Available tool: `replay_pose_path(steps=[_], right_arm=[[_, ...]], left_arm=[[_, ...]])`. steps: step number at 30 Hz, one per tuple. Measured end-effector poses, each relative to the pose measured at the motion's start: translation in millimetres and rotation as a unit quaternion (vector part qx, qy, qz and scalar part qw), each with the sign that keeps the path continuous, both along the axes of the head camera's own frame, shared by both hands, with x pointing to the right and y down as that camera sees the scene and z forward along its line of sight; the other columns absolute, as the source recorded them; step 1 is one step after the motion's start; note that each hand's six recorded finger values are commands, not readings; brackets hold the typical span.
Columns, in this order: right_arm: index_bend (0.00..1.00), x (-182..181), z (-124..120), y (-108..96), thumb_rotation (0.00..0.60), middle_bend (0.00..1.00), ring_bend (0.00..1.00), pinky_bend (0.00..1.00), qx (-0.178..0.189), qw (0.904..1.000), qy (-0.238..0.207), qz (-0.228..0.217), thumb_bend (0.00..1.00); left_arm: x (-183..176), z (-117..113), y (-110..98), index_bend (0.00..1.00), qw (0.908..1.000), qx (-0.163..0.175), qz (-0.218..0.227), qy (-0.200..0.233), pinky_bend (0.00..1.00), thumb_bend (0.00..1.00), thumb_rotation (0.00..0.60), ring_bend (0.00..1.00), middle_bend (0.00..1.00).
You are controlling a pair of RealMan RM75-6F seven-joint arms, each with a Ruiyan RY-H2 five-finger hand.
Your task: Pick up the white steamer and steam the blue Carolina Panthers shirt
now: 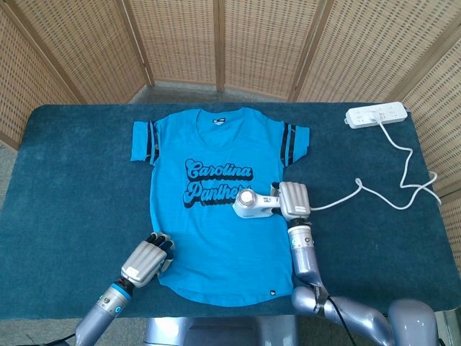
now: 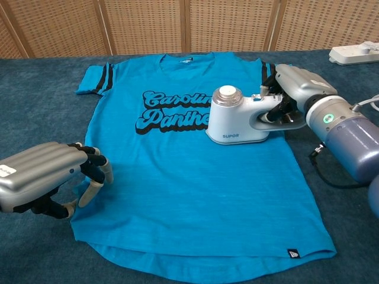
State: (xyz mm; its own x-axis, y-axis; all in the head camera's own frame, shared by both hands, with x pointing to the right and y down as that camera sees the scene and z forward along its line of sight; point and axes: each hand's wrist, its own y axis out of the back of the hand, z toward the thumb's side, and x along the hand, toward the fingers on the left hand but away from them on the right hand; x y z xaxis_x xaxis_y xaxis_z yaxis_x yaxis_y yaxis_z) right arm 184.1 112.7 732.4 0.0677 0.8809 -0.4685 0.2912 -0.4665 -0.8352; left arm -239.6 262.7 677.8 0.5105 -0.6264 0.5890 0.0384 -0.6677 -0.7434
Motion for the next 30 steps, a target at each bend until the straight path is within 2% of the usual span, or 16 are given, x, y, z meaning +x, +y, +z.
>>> replay_pose_path(steps=[5, 12, 30], right_arm=[[0.69, 0, 4, 1, 0.600, 0.70, 0.70, 0.63, -0.004, 1.0000, 0.000, 0.002, 0.36], [0.69, -3, 2, 13, 0.600, 0.70, 0.70, 0.63, -0.004, 1.0000, -0.004, -0.008, 0.36], [0.69, -10, -19, 52, 0.600, 0.70, 0.70, 0.63, -0.003, 0.9991, -0.014, -0.040, 0.36]], left_arm=[[-1, 0, -1, 0.71, 1.0000, 0.000, -0.001, -0.001, 0.19, 0.45, 0.600, 0.23, 0.35], [-1, 0, 0, 0.71, 1.0000, 0.001, 0.000, 0.002, 0.19, 0.45, 0.600, 0.23, 0.35], [0, 1, 2, 0.71, 1.0000, -0.001, 0.004, 0.008, 0.19, 0.45, 0.600, 0.23, 0.35]])
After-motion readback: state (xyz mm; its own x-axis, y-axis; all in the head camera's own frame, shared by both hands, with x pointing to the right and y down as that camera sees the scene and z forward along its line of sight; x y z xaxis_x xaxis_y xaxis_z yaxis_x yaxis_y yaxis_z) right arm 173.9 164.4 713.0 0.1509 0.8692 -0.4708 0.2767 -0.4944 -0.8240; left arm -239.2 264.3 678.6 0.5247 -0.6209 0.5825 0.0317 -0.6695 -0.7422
